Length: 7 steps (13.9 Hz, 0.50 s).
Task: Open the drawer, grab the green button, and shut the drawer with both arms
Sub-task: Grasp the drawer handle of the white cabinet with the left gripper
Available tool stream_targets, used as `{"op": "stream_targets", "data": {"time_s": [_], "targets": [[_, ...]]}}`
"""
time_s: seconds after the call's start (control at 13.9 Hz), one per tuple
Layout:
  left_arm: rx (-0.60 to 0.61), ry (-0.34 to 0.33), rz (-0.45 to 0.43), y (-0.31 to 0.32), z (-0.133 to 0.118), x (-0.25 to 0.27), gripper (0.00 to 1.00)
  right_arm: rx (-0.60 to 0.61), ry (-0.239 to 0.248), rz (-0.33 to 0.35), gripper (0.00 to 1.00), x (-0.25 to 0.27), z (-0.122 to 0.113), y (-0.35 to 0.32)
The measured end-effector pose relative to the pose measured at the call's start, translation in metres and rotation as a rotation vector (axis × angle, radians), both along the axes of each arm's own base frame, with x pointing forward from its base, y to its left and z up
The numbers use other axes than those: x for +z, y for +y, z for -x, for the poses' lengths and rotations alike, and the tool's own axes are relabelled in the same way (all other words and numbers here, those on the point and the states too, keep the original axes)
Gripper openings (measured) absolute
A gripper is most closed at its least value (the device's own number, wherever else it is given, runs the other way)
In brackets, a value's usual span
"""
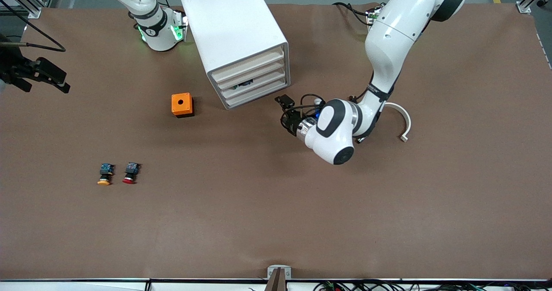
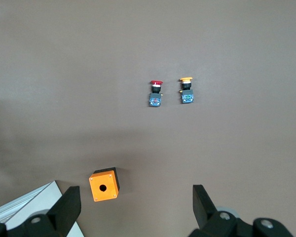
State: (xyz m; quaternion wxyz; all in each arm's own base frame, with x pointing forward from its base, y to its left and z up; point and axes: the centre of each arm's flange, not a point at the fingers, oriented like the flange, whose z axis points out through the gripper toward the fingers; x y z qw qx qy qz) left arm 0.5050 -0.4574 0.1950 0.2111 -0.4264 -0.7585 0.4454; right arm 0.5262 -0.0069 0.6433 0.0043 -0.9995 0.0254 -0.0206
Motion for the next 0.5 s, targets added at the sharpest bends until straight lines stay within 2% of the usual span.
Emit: {"op": "stream_targets", "data": {"time_s": [0.07,0.22,0.29,0.5], "targets": [[-0.004,0.027,-0.032,-0.013,0.013,-0.004,0.94,0.0,0.0,0.0,1.0,0.0,0.0,0.0],[-0.033,0.058,-0.063,-0.035,0.038,-0.013,0.69,0.0,0.0,0.0,1.0,0.0,0.0,0.0],[-0.049,0.068,-0.072,-0.043,0.048,-0.019,0.61,0.0,0.0,0.0,1.0,0.0,0.0,0.0],[-0.065,0.098,-0.079,-0.051,0.063,-0.036,0.56,0.0,0.0,0.0,1.0,0.0,0.0,0.0]]}}
